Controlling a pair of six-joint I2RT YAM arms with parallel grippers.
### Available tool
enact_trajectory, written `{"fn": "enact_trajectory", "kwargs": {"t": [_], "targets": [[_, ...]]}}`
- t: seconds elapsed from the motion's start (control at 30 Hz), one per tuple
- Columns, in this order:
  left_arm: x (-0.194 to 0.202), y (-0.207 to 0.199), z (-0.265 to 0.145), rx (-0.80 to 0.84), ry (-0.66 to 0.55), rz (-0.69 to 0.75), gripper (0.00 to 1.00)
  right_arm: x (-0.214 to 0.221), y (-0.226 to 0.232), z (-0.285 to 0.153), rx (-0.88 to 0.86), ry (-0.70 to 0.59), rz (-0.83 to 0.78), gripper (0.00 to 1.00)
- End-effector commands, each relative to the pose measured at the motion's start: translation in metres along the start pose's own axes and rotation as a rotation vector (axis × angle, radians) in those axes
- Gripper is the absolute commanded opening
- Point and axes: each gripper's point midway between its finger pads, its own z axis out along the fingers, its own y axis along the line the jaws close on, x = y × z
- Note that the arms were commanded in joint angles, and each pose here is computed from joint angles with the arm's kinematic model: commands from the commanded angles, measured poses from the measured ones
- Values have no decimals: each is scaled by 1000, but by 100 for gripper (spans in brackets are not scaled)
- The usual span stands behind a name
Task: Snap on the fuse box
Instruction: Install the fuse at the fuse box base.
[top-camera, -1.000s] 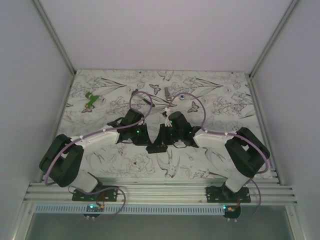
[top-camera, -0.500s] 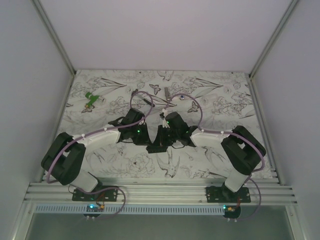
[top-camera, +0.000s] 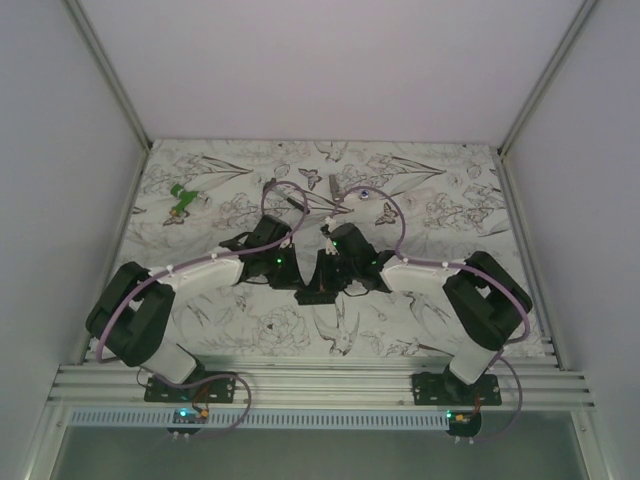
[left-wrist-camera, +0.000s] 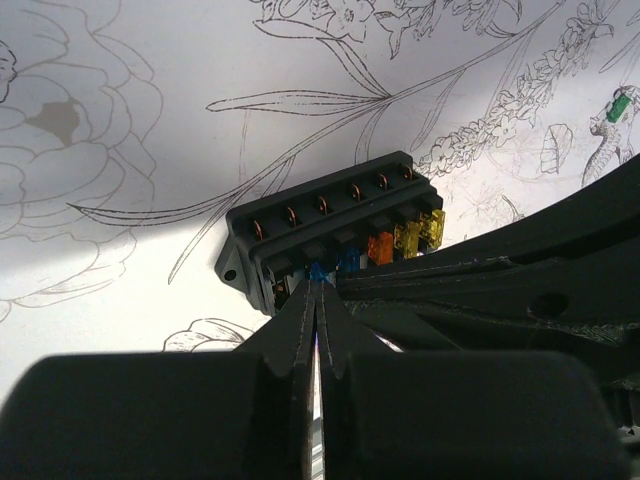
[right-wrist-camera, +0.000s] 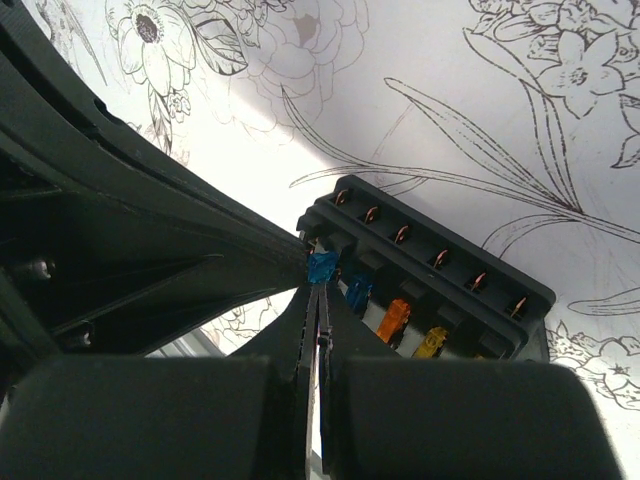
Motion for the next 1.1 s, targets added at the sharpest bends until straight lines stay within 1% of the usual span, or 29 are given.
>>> {"fn": "enact_trajectory", "kwargs": {"t": [0.0, 0.17, 0.3, 0.47, 0.6, 0.7, 0.77, 1.07], "targets": [[37, 17, 18, -77, 111, 4, 1, 14, -6, 5, 43, 15, -20, 3], [29, 9, 7, -76, 75, 38, 4, -7, 14, -15, -4, -75, -104, 11], [19, 1, -5, -95, 30, 86, 11, -24, 15, -39, 27, -156, -159, 20], [14, -6, -13, -119, 10, 135, 22, -29, -20, -57, 106, -191, -123, 26], [15, -9, -15, -149, 15, 159, 24, -26, -50, -64, 165, -193, -81, 32], [16, -11, -17, -172, 14, 169, 24, -21, -70, -64, 199, -179, -44, 33], [16, -13, -17, -189, 13, 176, 24, -17, -75, -62, 197, -167, -39, 33], [16, -10, -6, -274, 43, 193, 23, -7, -67, -45, 95, -132, -16, 33]]}}
